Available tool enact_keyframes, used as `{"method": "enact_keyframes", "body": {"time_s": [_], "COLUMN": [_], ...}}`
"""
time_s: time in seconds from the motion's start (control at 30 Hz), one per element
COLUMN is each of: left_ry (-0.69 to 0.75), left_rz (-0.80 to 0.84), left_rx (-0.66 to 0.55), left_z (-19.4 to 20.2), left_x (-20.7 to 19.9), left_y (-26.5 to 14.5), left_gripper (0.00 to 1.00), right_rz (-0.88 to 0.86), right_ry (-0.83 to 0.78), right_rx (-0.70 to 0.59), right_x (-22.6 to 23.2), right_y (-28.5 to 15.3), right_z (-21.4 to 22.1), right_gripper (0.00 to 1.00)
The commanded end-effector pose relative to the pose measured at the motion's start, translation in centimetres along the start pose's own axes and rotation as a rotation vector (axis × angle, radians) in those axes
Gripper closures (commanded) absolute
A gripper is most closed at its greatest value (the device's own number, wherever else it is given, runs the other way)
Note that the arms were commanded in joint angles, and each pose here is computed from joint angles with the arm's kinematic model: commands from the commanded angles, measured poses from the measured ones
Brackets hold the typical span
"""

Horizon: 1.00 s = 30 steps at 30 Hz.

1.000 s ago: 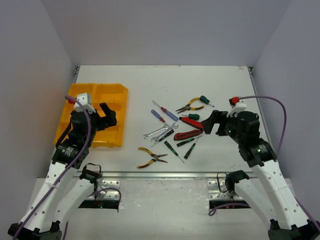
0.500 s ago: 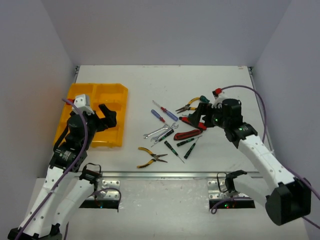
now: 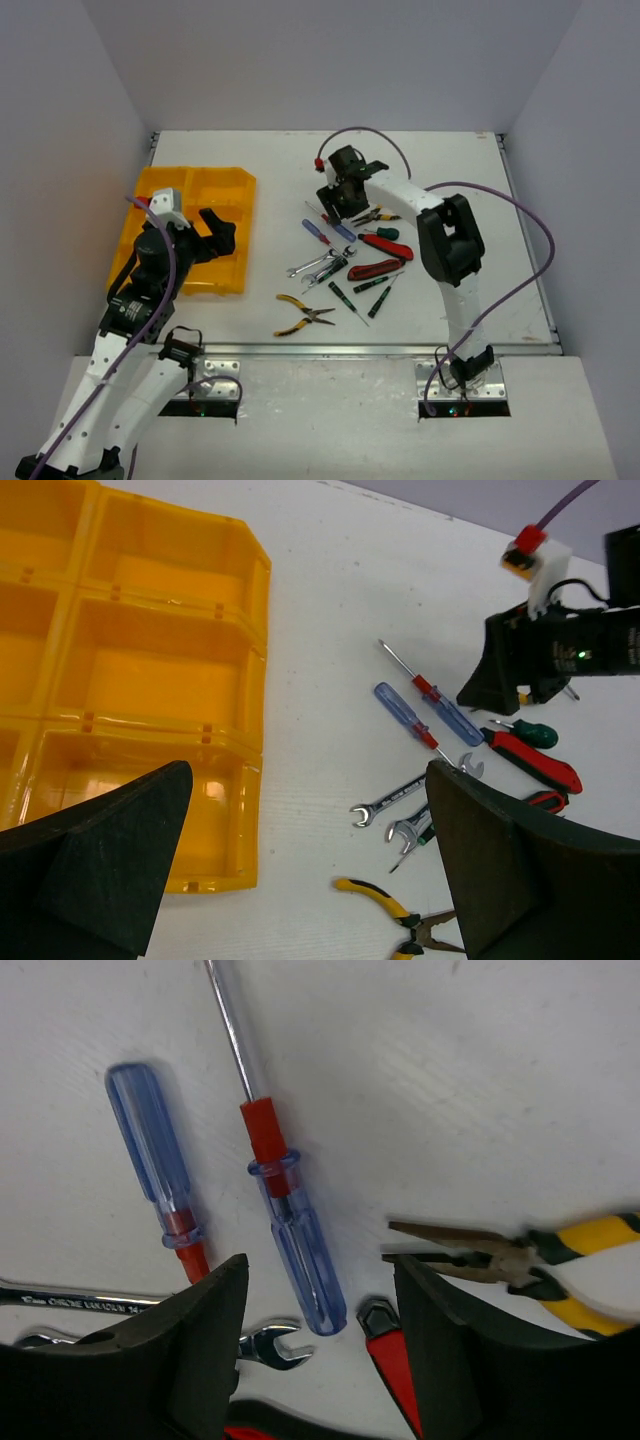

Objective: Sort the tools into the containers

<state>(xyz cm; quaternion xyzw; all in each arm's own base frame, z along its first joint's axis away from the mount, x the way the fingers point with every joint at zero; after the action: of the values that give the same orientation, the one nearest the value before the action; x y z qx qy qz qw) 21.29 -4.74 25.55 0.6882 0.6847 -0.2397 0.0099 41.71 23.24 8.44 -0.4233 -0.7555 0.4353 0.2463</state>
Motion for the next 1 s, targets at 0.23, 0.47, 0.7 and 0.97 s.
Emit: {"method": "enact_keyframes", "body": {"time_s": [0.23,0.47,0.7,0.97], "left_ry": [0.01,0.009,-0.003,-0.306], "left_rz": [0.037,0.051,0.125,0.719], "left_rx": [-0.015,-0.008,0.067,0.165], "left_z": [-0.3,-0.2,0.4,1.1], "left_x": [-0.6,-0.8,-2.4,-11.1], "left_y": [0.6,0.6,1.5,1.7], "left_gripper": [0.0,0.0,0.0,0.0], "right_rz": [0.003,0.029,0.004,-0.393], "right_ry": [-0.155,-0.153,-0.143,-0.07], "right_rx": [0.139,0.067,-0.107,-0.301], "right_x": [1.3,1.1,1.6,7.4], "right_y": [3.3,1.9,-4.1,-11.3], "right_z": [3.0,2.2,-0.2,-0.4], "right_gripper": [0.59,0.92,1.0,1.0]}}
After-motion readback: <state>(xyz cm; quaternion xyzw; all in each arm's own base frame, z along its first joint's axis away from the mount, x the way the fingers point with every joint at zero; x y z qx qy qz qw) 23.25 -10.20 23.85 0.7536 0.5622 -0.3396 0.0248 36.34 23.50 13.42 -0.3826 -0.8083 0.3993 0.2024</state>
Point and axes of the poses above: each gripper's point midway between its finger pads, its own y axis out along the fingers, its own x axis along the line the jaws close on, z = x × y, the point moved 4 cm from there along -y, back along the fingers, and after that the axes turned 1 degree about -y, right-handed, at the moved point
